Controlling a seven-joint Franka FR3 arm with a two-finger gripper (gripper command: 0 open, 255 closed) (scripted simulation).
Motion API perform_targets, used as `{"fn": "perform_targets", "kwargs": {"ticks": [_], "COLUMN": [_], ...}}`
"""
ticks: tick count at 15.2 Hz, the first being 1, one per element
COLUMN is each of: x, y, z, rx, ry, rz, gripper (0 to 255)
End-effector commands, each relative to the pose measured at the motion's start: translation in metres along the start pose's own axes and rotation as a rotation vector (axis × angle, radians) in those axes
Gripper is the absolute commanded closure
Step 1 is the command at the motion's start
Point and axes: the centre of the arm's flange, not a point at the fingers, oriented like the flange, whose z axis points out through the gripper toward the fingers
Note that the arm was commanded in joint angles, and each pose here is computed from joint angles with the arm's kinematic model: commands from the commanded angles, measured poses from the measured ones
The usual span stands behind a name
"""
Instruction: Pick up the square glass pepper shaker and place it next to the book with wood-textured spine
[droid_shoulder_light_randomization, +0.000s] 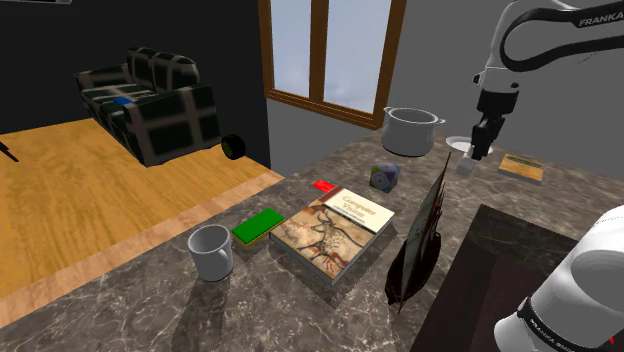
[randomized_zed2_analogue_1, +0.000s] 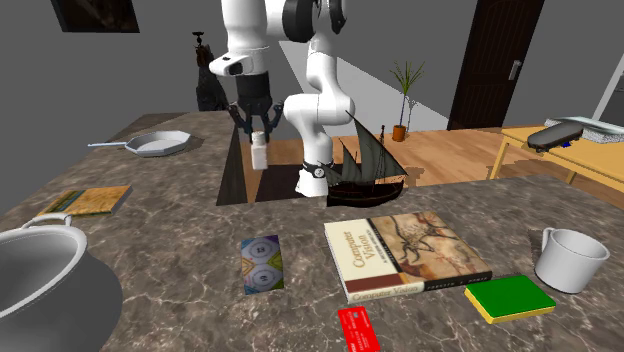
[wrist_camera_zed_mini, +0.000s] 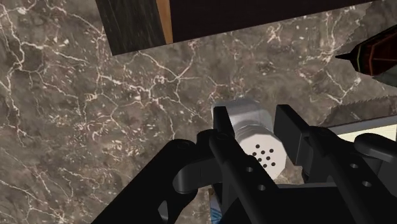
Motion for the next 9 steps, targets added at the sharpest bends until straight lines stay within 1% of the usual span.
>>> {"fn": "perform_targets", "kwargs": {"ticks": [1, 2, 9], "x": [-0.001, -0.001, -0.031], "y": [0.001, 0.001, 0.088], "z": [-0.012, -0.013, -0.011], "rx": [0.0, 0.0, 0.0], "ry": [0.0, 0.0, 0.0], "rz": [0.0, 0.0, 0.0], "gripper": [255, 255, 255]}}
